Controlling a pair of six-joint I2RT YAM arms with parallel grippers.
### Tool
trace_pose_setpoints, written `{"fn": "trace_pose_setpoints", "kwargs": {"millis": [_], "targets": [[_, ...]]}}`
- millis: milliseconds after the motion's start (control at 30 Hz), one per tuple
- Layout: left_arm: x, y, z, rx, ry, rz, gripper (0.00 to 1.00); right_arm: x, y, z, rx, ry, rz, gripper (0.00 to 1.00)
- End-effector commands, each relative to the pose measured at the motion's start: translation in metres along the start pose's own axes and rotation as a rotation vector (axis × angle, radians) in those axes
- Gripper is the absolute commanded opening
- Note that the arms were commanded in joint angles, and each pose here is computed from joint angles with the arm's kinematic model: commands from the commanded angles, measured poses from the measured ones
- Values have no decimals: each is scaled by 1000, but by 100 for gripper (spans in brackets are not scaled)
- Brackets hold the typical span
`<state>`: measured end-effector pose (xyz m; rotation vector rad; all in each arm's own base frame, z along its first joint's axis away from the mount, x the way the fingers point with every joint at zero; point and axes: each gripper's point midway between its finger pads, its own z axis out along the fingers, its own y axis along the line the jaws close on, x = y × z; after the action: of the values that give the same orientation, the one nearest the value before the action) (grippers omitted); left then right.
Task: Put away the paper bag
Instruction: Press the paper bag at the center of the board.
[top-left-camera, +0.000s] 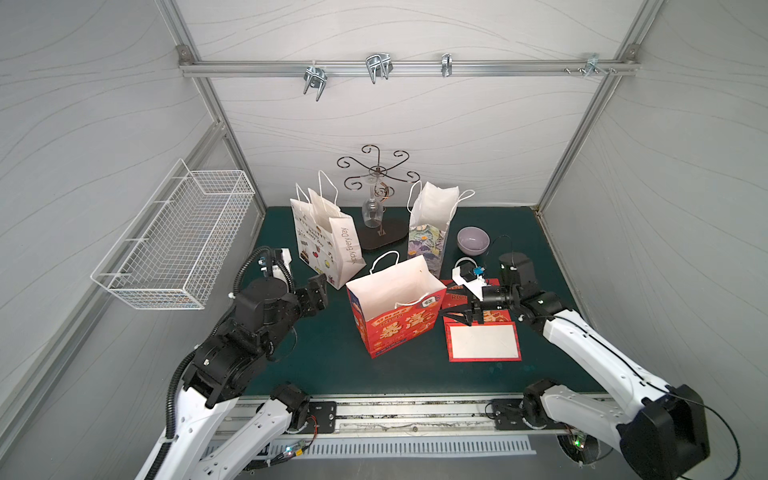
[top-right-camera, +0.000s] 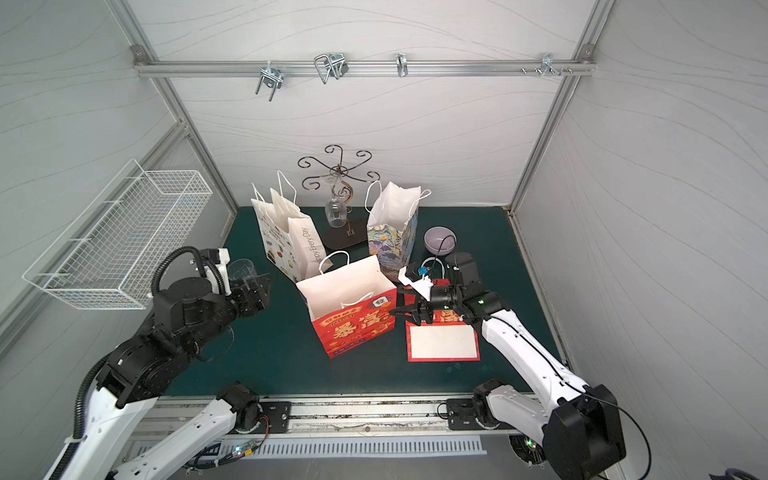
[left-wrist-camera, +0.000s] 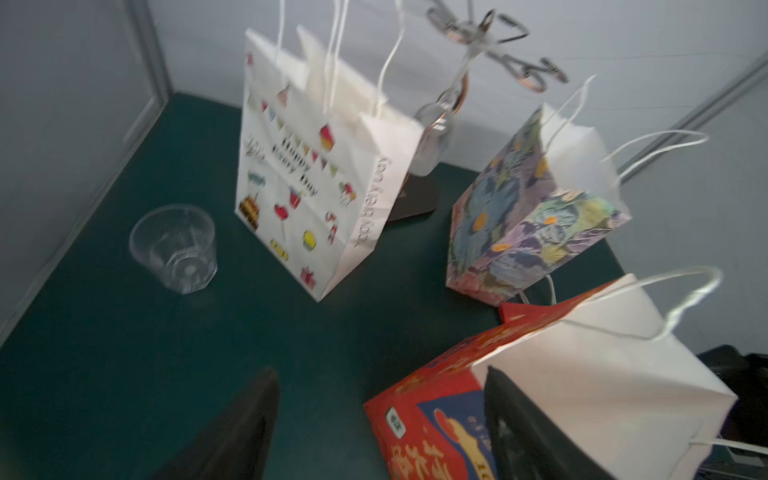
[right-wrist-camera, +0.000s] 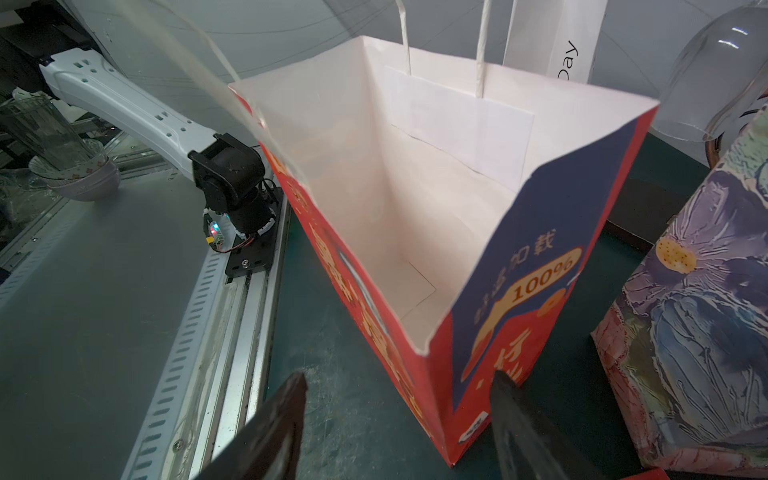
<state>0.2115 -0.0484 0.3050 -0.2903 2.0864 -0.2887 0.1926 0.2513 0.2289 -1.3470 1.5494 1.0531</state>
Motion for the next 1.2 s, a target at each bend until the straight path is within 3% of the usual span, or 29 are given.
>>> {"fn": "trace_pose_setpoints", "kwargs": {"millis": [0, 100, 200, 367, 567, 833, 1033, 1167], "targets": [[26, 46, -3, -232, 67, -158, 73, 4, 6, 2, -26, 16, 0, 70], [54, 48, 8, -260, 189, -141, 67, 6, 7, 3, -33, 18, -8, 70], [79, 37, 23, -206, 294, -94, 59, 8, 7, 4, -38, 19, -21, 70], [100, 2, 49, -9, 357, -40, 47, 13, 17, 6, -79, 15, -20, 69], [106, -16, 69, 100, 339, 0, 41, 17, 43, 3, -154, 19, -18, 70], [108, -54, 102, 295, 287, 49, 41, 18, 64, -2, -191, 28, -22, 69], [106, -47, 108, 267, 286, 47, 39, 50, 25, -17, 55, 151, 32, 70], [114, -33, 103, 212, 317, 22, 38, 59, 32, -12, 3, 142, 31, 70]]}}
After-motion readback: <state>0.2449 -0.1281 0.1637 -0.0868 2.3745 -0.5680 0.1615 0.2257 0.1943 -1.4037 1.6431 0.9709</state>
